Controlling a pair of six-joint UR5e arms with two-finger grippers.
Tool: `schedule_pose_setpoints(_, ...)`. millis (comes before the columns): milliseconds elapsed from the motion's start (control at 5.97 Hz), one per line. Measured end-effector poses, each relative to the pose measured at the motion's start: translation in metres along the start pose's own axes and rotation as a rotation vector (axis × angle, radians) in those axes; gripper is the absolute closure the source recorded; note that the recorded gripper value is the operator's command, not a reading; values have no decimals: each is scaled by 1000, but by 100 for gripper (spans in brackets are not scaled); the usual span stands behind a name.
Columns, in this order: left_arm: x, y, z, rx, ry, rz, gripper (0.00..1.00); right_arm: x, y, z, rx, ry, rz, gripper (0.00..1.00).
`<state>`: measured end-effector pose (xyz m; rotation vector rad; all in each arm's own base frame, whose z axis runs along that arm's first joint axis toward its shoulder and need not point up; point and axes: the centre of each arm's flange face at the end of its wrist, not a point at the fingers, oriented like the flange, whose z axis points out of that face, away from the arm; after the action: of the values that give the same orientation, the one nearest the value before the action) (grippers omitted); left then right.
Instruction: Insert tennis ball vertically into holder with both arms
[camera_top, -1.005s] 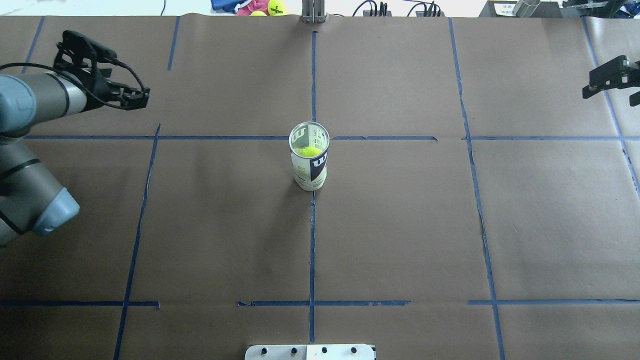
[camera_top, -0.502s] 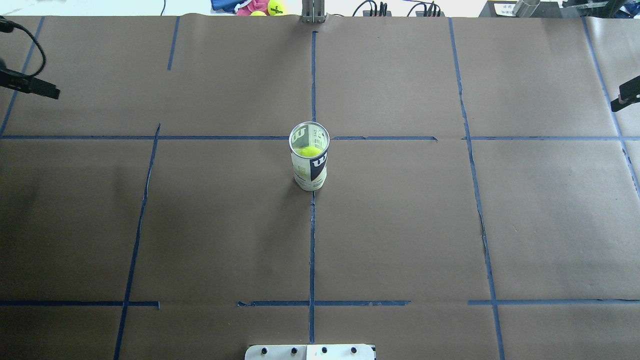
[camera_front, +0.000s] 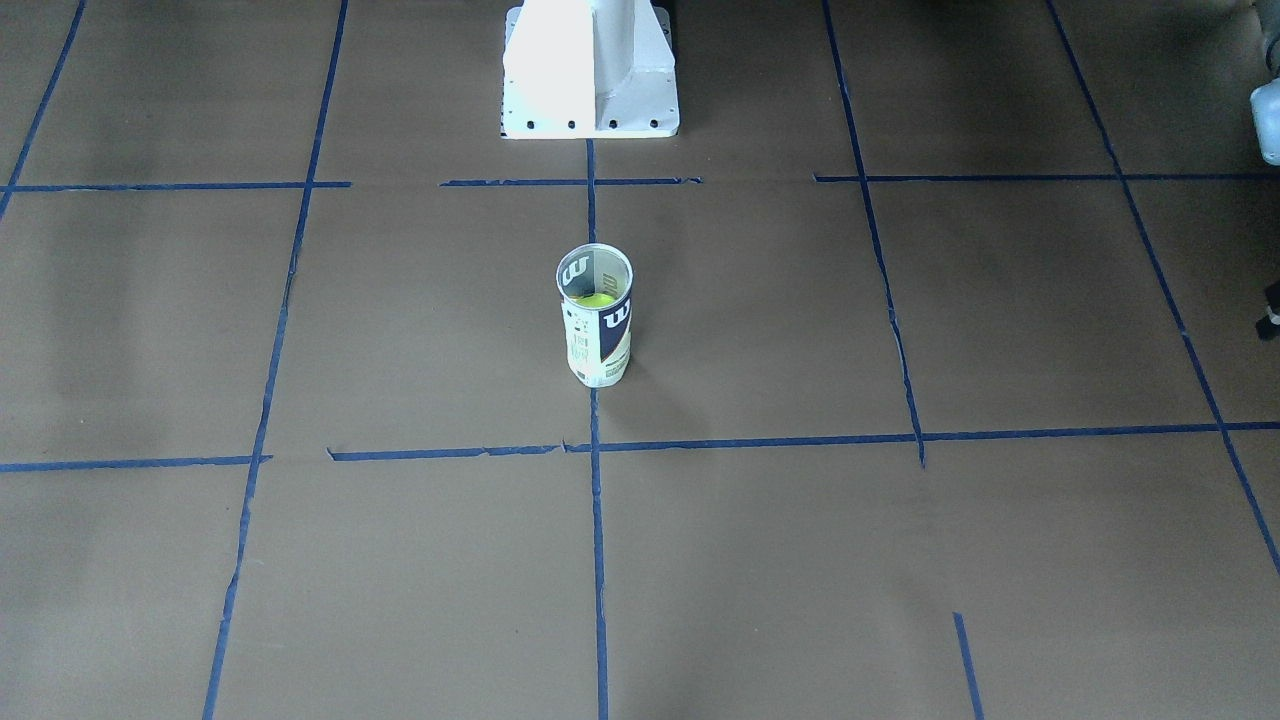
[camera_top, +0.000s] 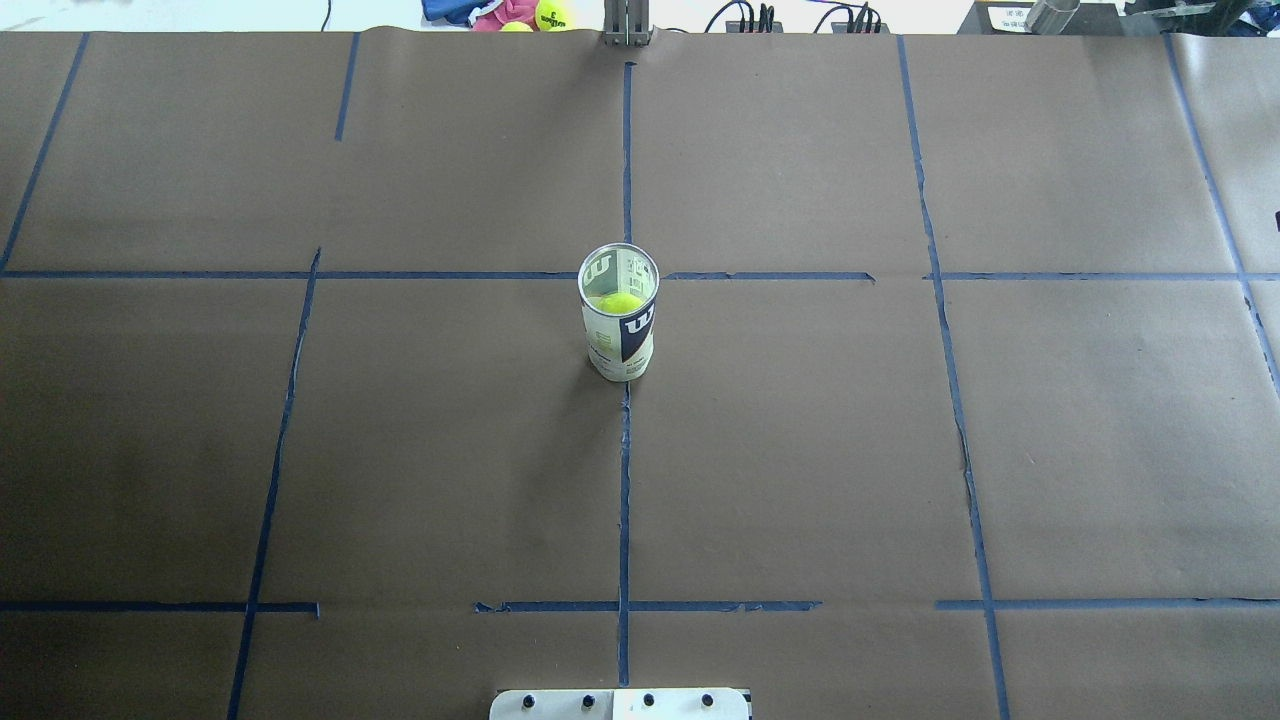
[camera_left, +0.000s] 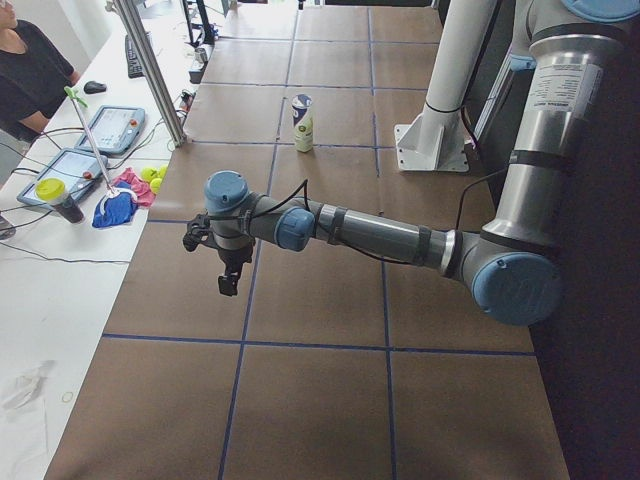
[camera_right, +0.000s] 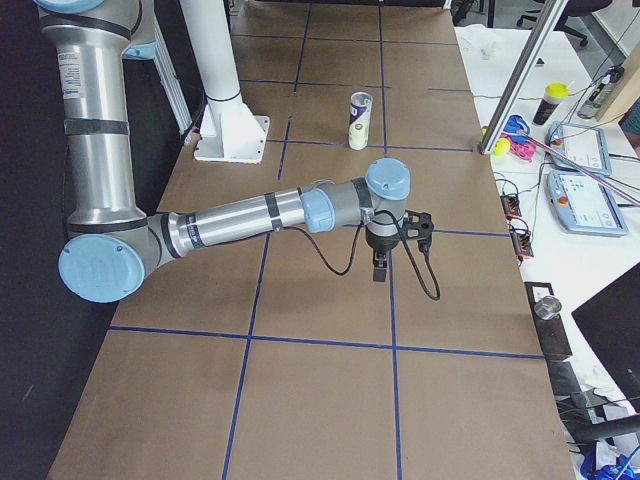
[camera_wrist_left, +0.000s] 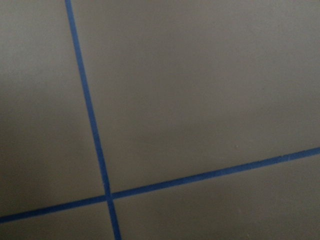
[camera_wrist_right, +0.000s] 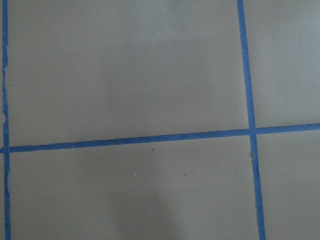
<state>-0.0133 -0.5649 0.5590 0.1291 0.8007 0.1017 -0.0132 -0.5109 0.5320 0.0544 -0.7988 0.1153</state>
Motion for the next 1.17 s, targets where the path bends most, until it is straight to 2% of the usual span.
schedule_pose_setpoints(335, -59, 46, -29, -64, 41, -175, 0, 19, 11, 7, -18, 13, -32, 0)
schedule_pose_setpoints(502, -76, 73, -22, -97, 27, -205, 0, 28, 12, 12, -39, 21, -65, 0)
schedule_pose_setpoints(837, -86, 90, -11, -125, -2, -206, 0, 60, 10, 15, -75, 34, -126, 0)
schedule_pose_setpoints(1172, -79, 119, -14, -122, 1, -202, 0, 71, 5, 19, -88, 35, -128, 0)
